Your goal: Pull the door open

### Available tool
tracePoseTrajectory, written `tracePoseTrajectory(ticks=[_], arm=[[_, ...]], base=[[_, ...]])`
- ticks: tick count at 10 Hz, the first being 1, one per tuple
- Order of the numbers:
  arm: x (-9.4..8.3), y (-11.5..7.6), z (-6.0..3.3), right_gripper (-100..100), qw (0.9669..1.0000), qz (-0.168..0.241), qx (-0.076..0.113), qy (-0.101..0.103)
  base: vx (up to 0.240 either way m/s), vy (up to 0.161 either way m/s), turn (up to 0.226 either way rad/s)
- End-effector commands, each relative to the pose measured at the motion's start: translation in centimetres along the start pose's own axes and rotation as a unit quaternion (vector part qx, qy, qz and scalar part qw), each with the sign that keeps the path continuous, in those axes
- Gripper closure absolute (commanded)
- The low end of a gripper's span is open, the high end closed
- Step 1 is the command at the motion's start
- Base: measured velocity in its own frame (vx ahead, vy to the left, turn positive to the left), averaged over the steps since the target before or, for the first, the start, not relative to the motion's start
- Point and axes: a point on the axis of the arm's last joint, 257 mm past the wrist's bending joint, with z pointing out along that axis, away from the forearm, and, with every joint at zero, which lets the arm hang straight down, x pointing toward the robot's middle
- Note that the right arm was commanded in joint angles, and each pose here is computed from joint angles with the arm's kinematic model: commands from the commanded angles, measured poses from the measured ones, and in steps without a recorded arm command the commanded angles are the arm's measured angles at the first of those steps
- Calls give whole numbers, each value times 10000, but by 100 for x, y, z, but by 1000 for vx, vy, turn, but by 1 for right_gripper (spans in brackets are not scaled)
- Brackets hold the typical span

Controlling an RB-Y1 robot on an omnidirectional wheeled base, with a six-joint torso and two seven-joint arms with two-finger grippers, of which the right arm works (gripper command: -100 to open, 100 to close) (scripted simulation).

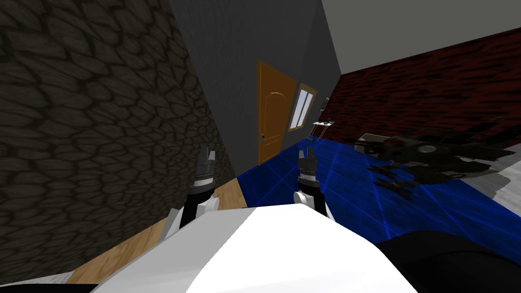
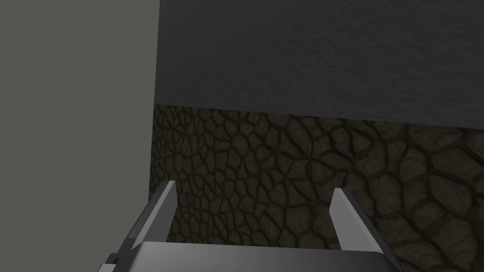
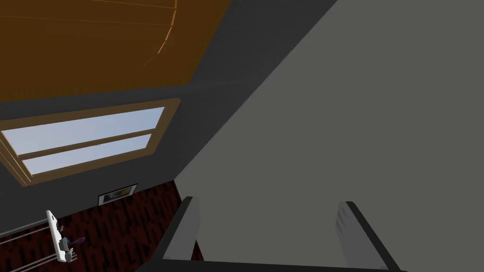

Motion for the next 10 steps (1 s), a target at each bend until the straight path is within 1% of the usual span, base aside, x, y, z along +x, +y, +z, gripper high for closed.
tracePoseTrajectory(ticks=[1,2,3,6,9,10], arm=[[-53,-114,-3,-100,9999,64,150,-49],[-76,-164,-5,-100,9997,93,216,-73],[-123,-263,-10,-100,9992,151,348,-120],[-209,-446,-24,-100,9977,264,589,-211],[-307,-659,-49,-100,9949,403,869,-321],[-348,-746,-62,-100,9934,464,983,-369]], base=[[89,-96,112],[74,-12,55],[78,11,85],[71,-13,62],[76,-26,75],[91,-46,85]])
